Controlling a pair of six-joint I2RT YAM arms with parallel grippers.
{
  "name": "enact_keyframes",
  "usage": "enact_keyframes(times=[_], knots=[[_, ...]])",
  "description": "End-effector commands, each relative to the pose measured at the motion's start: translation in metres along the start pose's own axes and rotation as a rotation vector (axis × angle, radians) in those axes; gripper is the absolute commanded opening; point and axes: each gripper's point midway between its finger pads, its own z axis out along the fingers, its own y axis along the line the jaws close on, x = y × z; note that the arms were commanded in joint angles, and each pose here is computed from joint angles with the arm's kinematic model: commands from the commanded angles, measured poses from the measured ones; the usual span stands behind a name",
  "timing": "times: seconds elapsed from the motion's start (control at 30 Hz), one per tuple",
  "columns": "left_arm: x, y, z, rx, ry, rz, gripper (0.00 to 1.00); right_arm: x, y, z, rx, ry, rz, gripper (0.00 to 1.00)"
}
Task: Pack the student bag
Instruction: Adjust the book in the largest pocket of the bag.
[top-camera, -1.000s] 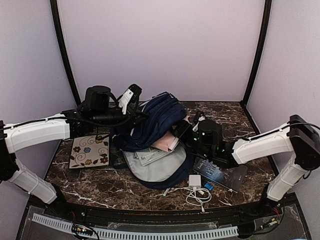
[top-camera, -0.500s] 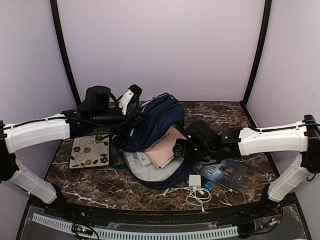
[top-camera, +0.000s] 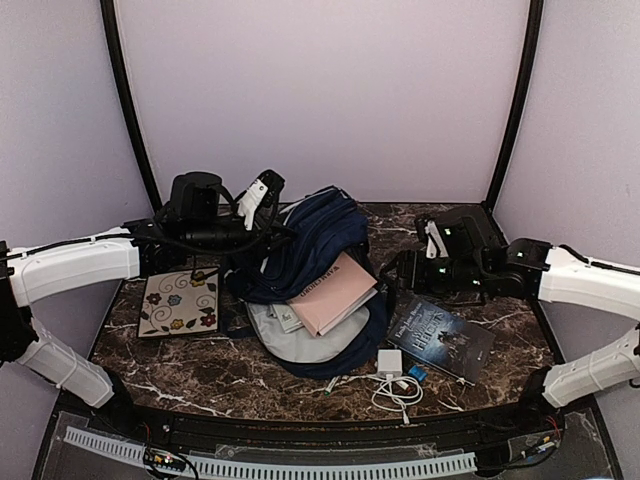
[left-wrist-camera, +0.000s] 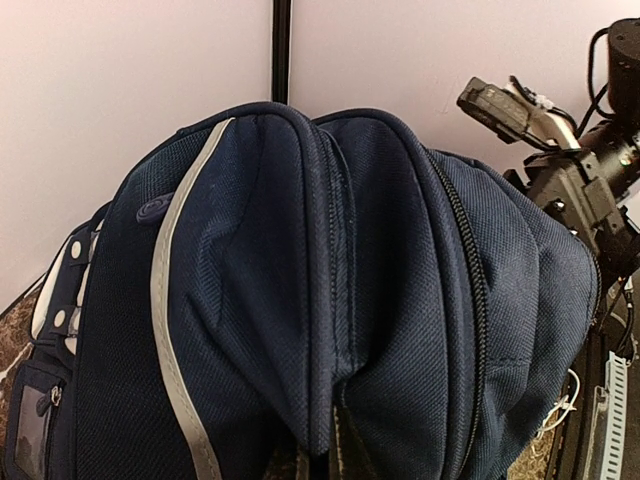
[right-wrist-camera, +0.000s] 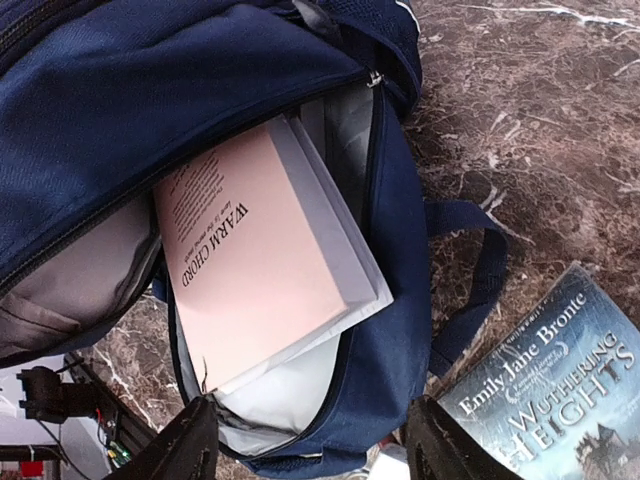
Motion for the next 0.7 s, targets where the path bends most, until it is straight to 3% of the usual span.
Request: enact_keyframes(times=[0.0,0.27,0.4,0.53,0.67], knots=[[-0.086,-0.015,-0.033,0.024,-0.269,0.117,0.00,-0.022,0.015,0.019,-0.256,-0.045,0.106,0.55],[-0.086,-0.015,-0.033,0.022,-0.266,0.120,0.00,-0.006,0.031,0.078,-0.316,0.073,0.165,0.34],[-0.086,-0.015,-0.033,0.021,-0.267,0.122,0.00,0.009,0.061,0.096,-0.389,0.116,0.173,0.24],[-0.086,-0.015,-0.032,0.026,-0.265,0.121,0.00,0.025,0.081,0.109,-0.404,0.169,0.150,0.26],[-0.086,-0.014,-0.033,0.019,-0.266,0.124,0.00,0.018,0.068,0.092,-0.335,0.134,0.150,0.44]])
